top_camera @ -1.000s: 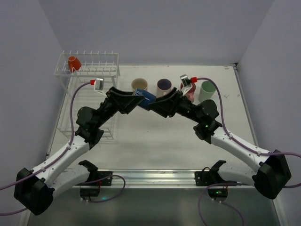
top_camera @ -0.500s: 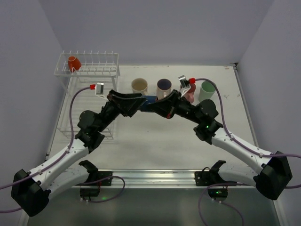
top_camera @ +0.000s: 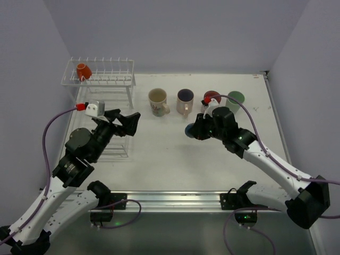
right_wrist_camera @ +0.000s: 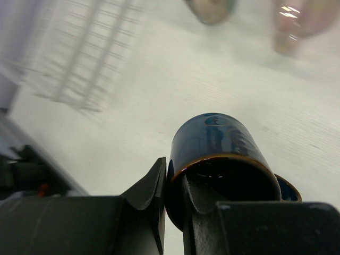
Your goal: Unload the cups from the dish rack
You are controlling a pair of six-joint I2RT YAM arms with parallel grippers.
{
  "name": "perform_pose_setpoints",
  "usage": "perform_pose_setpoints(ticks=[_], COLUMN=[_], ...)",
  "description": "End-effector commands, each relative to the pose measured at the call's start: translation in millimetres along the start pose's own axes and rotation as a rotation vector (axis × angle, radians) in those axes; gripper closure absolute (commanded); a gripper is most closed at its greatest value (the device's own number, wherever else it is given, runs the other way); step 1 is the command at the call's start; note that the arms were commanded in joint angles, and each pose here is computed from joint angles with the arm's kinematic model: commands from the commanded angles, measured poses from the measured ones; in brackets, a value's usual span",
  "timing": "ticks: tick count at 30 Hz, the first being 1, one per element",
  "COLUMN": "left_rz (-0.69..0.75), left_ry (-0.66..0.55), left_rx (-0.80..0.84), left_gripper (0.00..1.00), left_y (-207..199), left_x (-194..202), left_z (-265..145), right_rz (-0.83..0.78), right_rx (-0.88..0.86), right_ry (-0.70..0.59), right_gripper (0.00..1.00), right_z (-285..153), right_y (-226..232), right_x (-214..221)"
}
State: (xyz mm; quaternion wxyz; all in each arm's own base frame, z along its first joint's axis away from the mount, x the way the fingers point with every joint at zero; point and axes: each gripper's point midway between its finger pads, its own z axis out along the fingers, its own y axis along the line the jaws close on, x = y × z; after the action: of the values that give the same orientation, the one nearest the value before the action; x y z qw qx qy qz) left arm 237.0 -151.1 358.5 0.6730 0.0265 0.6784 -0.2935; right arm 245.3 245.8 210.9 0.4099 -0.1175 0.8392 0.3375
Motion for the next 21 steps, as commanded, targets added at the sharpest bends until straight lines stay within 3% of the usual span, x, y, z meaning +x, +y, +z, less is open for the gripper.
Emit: perform_pose_setpoints(ticks=[1,10,21], left_rz=[0.195,0.231,0.244], left_ry=[0.154,0.141,0.132], left_rx=[-0.208,-0.185,-0.203], left_gripper=[0.0,0.0,0.0], left_y=[55.7,56.9,61.2], left_x=[46.1,48.6,46.2], left_z=[-18.6,-24.6,-28.0], right_rz=[-0.088,-0.14,-0.153], right_rx=[0.296,0.559,0.518], right_ry=[0.099,0.272,0.363], right_gripper=[1.0,1.0,1.0], right_z=[0.4,36.2,71.2], right_y=[-68.5,-137.2,-145.4], right_x=[1.5,9.0,27.6])
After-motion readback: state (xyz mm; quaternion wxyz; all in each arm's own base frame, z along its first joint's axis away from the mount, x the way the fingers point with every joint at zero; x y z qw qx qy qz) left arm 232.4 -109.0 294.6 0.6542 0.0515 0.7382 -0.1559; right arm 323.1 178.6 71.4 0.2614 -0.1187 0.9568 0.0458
